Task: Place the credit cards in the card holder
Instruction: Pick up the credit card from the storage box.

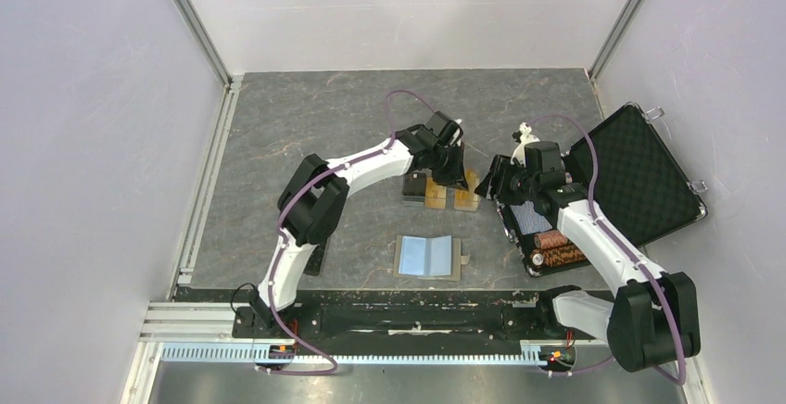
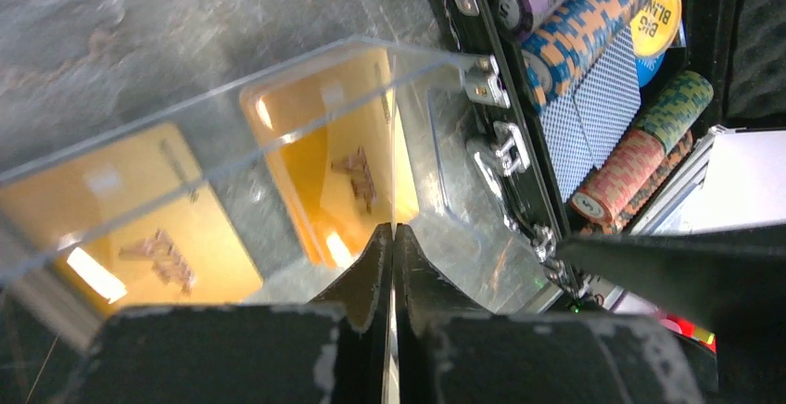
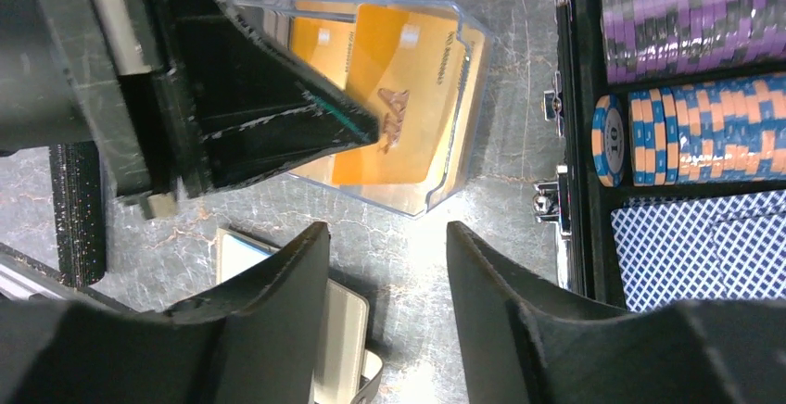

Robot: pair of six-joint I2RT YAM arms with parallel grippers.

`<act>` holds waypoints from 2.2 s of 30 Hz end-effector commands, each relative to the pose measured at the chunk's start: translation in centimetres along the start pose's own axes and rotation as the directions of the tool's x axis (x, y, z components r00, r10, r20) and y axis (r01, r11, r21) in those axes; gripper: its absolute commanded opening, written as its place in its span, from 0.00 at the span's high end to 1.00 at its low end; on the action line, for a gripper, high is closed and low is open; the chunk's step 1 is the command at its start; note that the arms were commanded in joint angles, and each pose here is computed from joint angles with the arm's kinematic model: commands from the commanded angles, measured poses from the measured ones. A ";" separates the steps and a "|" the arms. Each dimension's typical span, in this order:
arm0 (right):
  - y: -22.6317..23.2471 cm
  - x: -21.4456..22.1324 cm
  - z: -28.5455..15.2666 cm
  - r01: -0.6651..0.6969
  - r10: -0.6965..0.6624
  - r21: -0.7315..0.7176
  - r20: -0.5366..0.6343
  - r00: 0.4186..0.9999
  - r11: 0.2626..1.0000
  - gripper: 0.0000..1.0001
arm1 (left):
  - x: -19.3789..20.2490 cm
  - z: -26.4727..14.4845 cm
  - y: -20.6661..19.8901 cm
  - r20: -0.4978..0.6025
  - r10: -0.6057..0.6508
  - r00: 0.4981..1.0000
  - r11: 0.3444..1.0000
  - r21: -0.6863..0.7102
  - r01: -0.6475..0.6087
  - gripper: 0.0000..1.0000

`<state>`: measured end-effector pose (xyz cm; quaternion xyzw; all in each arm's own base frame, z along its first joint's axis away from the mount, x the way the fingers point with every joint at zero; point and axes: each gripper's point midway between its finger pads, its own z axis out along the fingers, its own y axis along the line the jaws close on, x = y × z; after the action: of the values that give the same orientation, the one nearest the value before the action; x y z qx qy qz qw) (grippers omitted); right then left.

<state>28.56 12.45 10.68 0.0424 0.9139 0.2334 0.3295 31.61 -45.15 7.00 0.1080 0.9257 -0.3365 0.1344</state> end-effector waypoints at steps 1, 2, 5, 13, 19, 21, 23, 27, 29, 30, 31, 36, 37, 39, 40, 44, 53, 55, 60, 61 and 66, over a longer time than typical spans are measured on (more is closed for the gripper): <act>2.3 -3.7 -2.1 0.054 -0.047 -0.057 0.112 0.993 0.997 0.44 | -4.5 -8.0 -4.1 0.235 0.050 0.971 0.998 0.020 -0.057 0.98; 2.6 -4.1 -2.4 0.060 -0.051 -0.071 0.126 0.991 0.996 0.40 | -5.1 -9.8 -4.4 0.274 0.051 0.960 0.998 0.022 -0.059 0.98; 4.4 -5.2 -3.5 0.076 -0.053 -0.144 0.160 0.986 0.987 0.29 | -5.2 -14.4 -4.7 0.343 0.031 0.939 0.996 0.065 -0.056 0.98; 10.6 -5.0 -5.1 0.076 -0.003 -0.492 0.148 0.989 0.867 0.17 | 1.6 -21.0 -3.7 0.292 -0.086 0.953 0.940 0.340 -0.020 0.98; 12.6 -2.0 -5.5 -0.041 0.090 -0.693 0.034 0.995 0.719 0.21 | 5.5 -23.9 -4.3 0.254 -0.187 0.949 0.820 0.572 0.008 0.98; 13.1 -1.0 -5.6 -0.078 0.110 -0.727 -0.003 0.994 0.682 0.21 | 6.0 -24.0 -4.2 0.247 -0.200 0.948 0.811 0.584 0.019 0.98; 13.7 -0.4 -5.8 -0.094 0.113 -0.754 -0.027 0.993 0.650 0.22 | 6.2 -24.1 -4.4 0.243 -0.199 0.949 0.801 0.598 0.015 0.98; 15.2 0.4 -5.7 -0.102 0.086 -0.776 -0.061 0.994 0.622 0.24 | 6.1 -23.9 -4.5 0.226 -0.203 0.953 0.798 0.602 0.028 0.98; 15.9 0.7 -5.6 -0.103 0.073 -0.782 -0.073 0.995 0.615 0.26 | 5.9 -24.0 -4.8 0.222 -0.203 0.954 0.792 0.609 0.027 0.98; 16.2 0.7 -5.6 -0.103 0.074 -0.786 -0.074 0.995 0.610 0.28 | 5.9 -24.1 -4.8 0.220 -0.204 0.954 0.791 0.611 0.029 0.98; 16.6 0.6 -5.6 -0.105 0.076 -0.793 -0.074 0.994 0.600 0.29 | 5.9 -24.1 -4.9 0.220 -0.202 0.954 0.789 0.613 0.026 0.98; 17.7 1.0 -5.7 -0.114 0.067 -0.808 -0.092 0.993 0.577 0.51 | 6.1 -24.0 -4.7 0.215 -0.205 0.955 0.792 0.610 0.033 0.98; 17.8 1.1 -5.6 -0.116 0.067 -0.808 -0.095 0.993 0.577 0.60 | 6.2 -23.9 -4.6 0.211 -0.205 0.956 0.792 0.609 0.035 0.98; 17.9 1.1 -5.6 -0.113 0.065 -0.810 -0.092 0.994 0.576 0.98 | 6.4 -23.7 -4.4 0.206 -0.207 0.956 0.794 0.607 0.041 0.94; 18.0 1.2 -5.7 -0.107 0.060 -0.812 -0.088 0.994 0.573 1.00 | 6.6 -23.5 -4.2 0.202 -0.209 0.957 0.797 0.603 0.047 0.89; 17.4 1.4 -5.1 -0.069 0.028 -0.777 -0.066 0.997 0.625 1.00 | 7.3 -23.0 -2.9 0.200 -0.224 0.954 0.825 0.560 0.077 0.54; 11.7 4.8 -2.5 -0.074 0.036 -0.544 -0.081 0.996 0.836 1.00 | 11.4 -20.2 5.6 0.176 -0.214 0.961 0.969 0.164 0.185 0.35; 10.4 6.3 -2.4 -0.094 0.064 -0.503 -0.077 0.995 0.859 1.00 | 12.3 -19.5 7.2 0.163 -0.217 0.962 0.974 0.097 0.204 0.40; 9.8 9.1 -2.4 -0.154 0.130 -0.508 -0.083 0.988 0.848 1.00 | 15.0 -17.6 9.2 0.092 -0.181 0.979 0.981 -0.060 0.186 0.49; 9.9 9.4 -2.4 -0.164 0.140 -0.511 -0.086 0.986 0.844 1.00 | 15.5 -17.1 9.3 0.076 -0.171 0.982 0.981 -0.082 0.177 0.51; 10.1 10.9 -1.8 -0.188 0.148 -0.503 -0.119 0.982 0.844 1.00 | 16.5 -15.2 10.0 0.053 -0.161 0.986 0.971 -0.172 0.168 0.64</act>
<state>17.05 22.55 9.13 0.0138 0.8380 0.4886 0.2427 15.58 -26.14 7.82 -0.0038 0.9437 -0.3125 0.1088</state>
